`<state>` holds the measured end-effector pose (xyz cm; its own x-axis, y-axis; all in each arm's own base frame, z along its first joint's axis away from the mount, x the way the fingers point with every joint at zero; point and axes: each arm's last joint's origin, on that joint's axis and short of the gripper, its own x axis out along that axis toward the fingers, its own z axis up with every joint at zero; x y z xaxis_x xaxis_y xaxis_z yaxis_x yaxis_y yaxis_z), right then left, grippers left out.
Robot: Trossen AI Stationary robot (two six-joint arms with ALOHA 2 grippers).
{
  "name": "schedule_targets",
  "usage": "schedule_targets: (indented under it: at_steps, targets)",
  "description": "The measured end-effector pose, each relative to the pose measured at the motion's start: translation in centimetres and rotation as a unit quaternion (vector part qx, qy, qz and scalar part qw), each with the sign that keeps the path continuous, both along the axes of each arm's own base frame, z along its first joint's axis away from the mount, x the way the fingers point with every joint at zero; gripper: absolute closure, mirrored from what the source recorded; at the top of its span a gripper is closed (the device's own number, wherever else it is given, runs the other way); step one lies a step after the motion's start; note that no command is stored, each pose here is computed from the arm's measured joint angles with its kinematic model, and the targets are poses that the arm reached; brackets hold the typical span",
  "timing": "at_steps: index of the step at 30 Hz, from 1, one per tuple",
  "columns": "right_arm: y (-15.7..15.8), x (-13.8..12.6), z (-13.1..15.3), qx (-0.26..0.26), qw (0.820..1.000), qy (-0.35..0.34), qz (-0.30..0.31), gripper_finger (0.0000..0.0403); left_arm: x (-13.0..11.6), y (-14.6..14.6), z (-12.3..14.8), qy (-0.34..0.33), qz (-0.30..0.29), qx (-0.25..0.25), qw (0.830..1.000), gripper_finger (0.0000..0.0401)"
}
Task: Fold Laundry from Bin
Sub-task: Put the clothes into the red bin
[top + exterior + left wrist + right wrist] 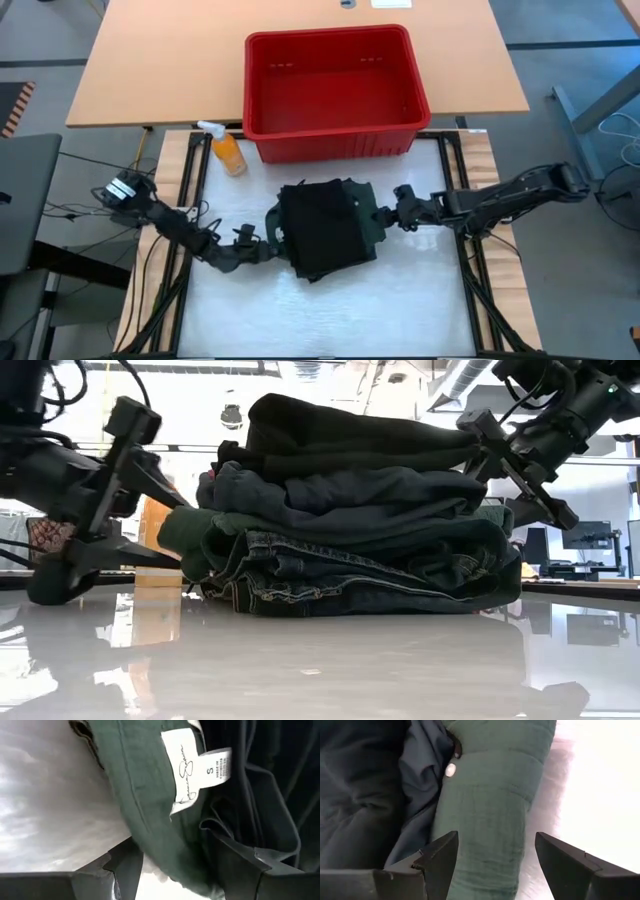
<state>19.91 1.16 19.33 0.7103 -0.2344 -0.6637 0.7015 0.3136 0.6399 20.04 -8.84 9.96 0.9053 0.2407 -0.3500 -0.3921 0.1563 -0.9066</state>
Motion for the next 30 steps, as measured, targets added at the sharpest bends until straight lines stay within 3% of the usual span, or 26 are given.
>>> schedule_targets:
  at_steps: [8,15,22,25,30]
  targets:
    - [0.2,2.7,-2.5,0.018,1.000,0.004,0.004,0.0112,1.6,2.0,-0.1,0.041,-0.032,-0.010,0.999,0.0189]
    - [0.5,6.0,-6.6,0.049,0.999,-0.015,-0.004,0.0112,3.8,3.3,0.5,0.090,-0.048,0.014,0.995,0.0189]
    - [1.5,8.6,-9.3,0.060,0.991,-0.119,-0.001,0.0122,4.7,3.9,0.8,0.106,-0.076,0.029,0.991,0.0189]
    - [1.8,9.3,-8.9,0.070,0.982,-0.177,0.009,0.0160,4.8,3.9,0.9,0.095,-0.081,0.036,0.991,0.0189]
    - [2.2,9.3,-7.5,0.071,0.975,-0.210,0.027,0.0288,5.0,3.8,1.4,0.068,-0.078,0.059,0.993,0.0211]
